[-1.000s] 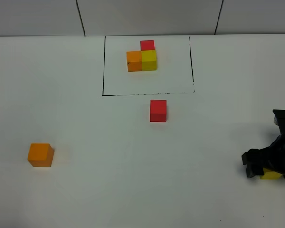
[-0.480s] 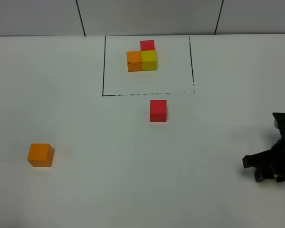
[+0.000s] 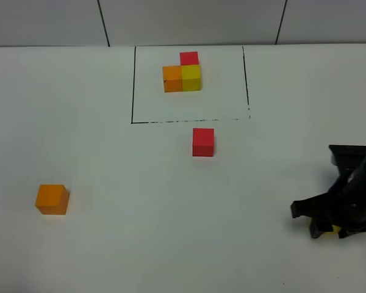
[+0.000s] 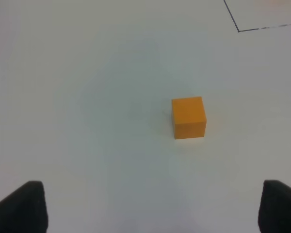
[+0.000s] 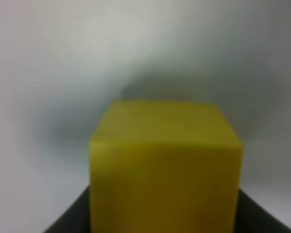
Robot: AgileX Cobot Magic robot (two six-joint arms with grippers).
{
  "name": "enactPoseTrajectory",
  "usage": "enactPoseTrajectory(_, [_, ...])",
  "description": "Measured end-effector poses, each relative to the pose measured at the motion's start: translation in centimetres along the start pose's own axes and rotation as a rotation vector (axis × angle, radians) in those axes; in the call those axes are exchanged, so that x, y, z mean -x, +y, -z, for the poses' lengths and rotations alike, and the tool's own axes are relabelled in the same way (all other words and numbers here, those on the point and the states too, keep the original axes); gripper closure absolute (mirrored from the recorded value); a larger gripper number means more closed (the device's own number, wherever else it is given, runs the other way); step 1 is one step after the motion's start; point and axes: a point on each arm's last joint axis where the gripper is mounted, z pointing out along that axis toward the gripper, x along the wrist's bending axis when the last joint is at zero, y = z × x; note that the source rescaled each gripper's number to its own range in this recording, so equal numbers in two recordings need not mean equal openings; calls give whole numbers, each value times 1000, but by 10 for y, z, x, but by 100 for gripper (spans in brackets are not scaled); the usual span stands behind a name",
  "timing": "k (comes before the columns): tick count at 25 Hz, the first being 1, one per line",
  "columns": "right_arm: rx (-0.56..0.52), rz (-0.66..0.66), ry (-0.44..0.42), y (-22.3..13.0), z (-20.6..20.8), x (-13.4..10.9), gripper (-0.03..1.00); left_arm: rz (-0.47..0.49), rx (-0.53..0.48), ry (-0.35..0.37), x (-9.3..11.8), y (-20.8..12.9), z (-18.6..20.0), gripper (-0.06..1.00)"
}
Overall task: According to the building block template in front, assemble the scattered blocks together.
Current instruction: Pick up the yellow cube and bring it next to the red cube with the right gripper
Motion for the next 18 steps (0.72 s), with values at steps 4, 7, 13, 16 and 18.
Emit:
enactPoseTrajectory(4, [26,72,-46,9,18,-52,96,0,0,0,0,0,0,-5])
enactPoseTrajectory(7, [79,56,-71,17,31,-92,96,0,0,0,0,0,0,-5])
enactPoseTrajectory(13, [129,67,-124,34,30,-160,96,0,0,0,0,0,0,-5])
enactPoseTrajectory(16, [141,100,-109,45,21,-188,96,0,0,0,0,0,0,-5])
enactPoseTrajectory(18, [145,113,-103,53,12,-202,96,0,0,0,0,0,0,-5])
